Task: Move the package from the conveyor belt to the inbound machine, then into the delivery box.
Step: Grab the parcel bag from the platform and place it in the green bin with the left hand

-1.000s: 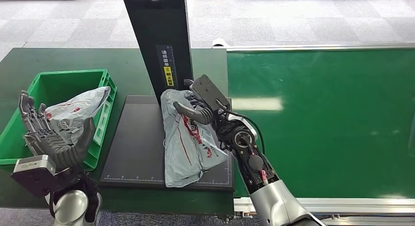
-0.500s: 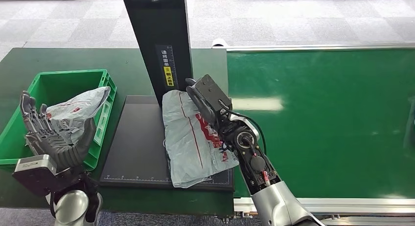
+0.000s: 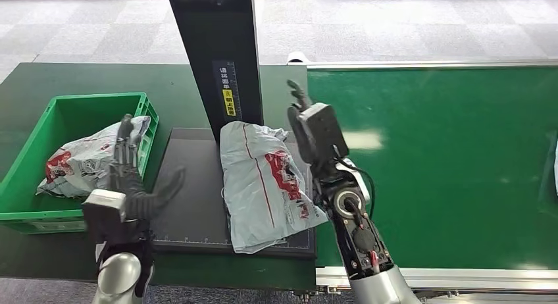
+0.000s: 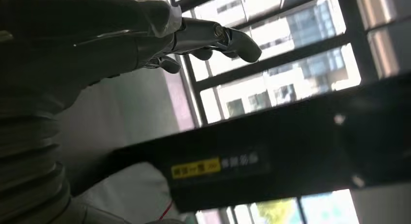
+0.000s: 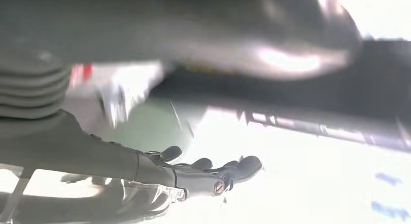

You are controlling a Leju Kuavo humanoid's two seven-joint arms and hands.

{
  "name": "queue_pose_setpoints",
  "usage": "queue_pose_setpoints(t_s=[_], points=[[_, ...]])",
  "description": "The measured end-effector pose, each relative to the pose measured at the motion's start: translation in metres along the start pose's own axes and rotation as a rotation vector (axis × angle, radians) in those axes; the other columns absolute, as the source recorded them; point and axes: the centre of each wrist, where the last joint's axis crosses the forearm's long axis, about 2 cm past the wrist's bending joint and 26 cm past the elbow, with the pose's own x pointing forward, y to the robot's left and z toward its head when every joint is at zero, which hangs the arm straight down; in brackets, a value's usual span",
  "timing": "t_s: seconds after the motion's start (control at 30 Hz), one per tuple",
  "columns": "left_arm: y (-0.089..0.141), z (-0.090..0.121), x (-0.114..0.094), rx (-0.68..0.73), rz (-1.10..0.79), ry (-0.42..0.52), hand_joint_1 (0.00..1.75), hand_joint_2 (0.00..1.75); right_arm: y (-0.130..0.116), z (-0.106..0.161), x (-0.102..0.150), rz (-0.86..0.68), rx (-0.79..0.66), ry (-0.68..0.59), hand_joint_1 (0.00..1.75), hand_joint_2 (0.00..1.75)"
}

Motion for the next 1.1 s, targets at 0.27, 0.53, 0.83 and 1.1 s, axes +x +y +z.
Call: queue_pose_setpoints(t_s=[0.27,0.53,0.83,1.1], points=[[-0.077,0.006,-0.041,-0.549,-0.096,0.178,0.0,1.75,-0.094,0.112,0.036,0.168,-0.579,-0.254,0.0,1.75],[-0.098,0.009,-0.05,-0.755,-0.134,0.216,0.0,1.75,-0.112,0.14,0.057,0.267,-0.679,-0.3,0.0,1.75],[-0.129,0.005,-0.054,-1.002,-0.237,0.202,0.0,1.75,-0.109,0.138,0.059,0.26,-0.667,-0.296,0.0,1.75],[-0.141,0.001,-0.053,-1.099,-0.376,0.196,1.68,1.75,-0.107,0.137,0.06,0.288,-0.678,-0.299,0.0,1.75]])
